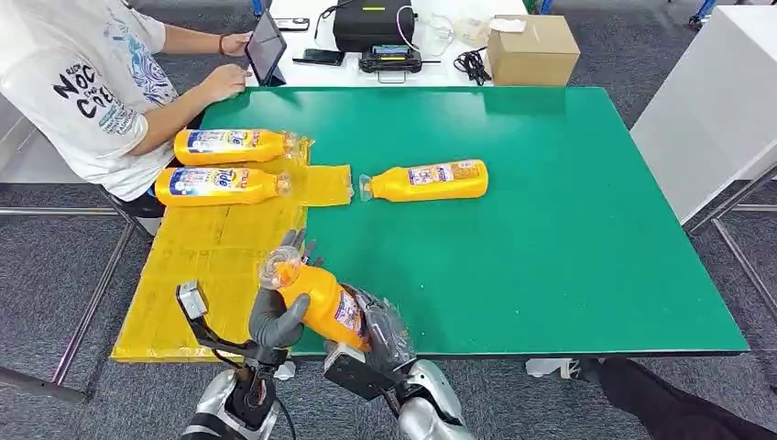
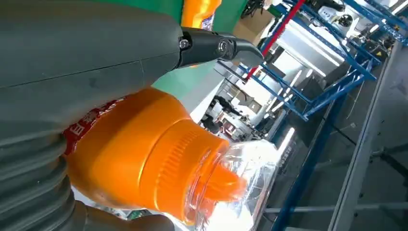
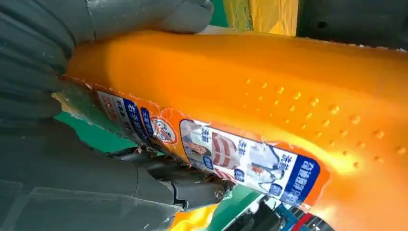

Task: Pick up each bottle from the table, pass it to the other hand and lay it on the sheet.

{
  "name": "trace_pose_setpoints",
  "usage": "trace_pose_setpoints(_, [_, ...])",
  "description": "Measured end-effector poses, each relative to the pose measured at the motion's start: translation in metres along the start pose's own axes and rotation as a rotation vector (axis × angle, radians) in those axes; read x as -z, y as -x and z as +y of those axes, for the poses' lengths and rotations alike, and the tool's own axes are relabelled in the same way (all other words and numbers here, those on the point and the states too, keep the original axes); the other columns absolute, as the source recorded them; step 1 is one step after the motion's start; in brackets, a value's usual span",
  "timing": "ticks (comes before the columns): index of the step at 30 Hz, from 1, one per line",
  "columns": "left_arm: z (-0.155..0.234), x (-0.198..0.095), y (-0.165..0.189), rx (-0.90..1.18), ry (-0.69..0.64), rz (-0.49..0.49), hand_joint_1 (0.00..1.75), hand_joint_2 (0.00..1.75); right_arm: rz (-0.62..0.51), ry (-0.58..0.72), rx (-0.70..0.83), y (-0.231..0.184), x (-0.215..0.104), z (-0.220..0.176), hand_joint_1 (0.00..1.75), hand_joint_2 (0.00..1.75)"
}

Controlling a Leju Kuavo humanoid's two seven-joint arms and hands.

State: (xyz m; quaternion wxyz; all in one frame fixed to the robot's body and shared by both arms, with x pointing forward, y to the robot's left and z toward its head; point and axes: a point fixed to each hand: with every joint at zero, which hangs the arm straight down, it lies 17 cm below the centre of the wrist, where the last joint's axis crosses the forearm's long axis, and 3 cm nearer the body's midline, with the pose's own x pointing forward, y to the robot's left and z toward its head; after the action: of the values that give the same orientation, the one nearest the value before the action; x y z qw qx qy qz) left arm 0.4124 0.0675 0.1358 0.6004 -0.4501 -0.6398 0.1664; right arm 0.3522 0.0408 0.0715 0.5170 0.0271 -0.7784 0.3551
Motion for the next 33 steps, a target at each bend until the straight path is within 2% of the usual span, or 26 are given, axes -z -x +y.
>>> trace_pose_setpoints(1, [0.000,0.000,0.000,0.000,0.000,-0.001,0.73,1.75,0.000,-0.004,-0.003,0.001,0.000,0.001,1.75,1.75])
trace_pose_setpoints(2, [0.000,0.000,0.000,0.006,0.001,-0.001,1.64,1.75,0.001,-0.008,-0.005,0.001,0.001,0.001,1.75,1.75])
trace_pose_setpoints(3, [0.001,-0.001,0.000,0.017,0.002,-0.001,1.75,1.75,0.000,-0.009,-0.006,0.001,0.002,0.001,1.75,1.75])
trace_pose_setpoints(18, [-0.011,0.008,-0.014,0.490,-0.011,-0.095,1.75,1.75,0.011,0.010,0.026,-0.002,0.004,-0.005,1.75,1.75])
trace_pose_setpoints(31, [-0.019,0.010,-0.020,0.517,0.000,-0.118,1.75,1.75,0.009,0.017,0.034,-0.004,0.003,-0.006,1.73,1.75])
trace_pose_setpoints(33, [-0.019,0.010,-0.020,0.521,0.002,-0.117,1.75,1.75,0.009,0.018,0.036,-0.004,0.003,-0.006,0.00,1.75])
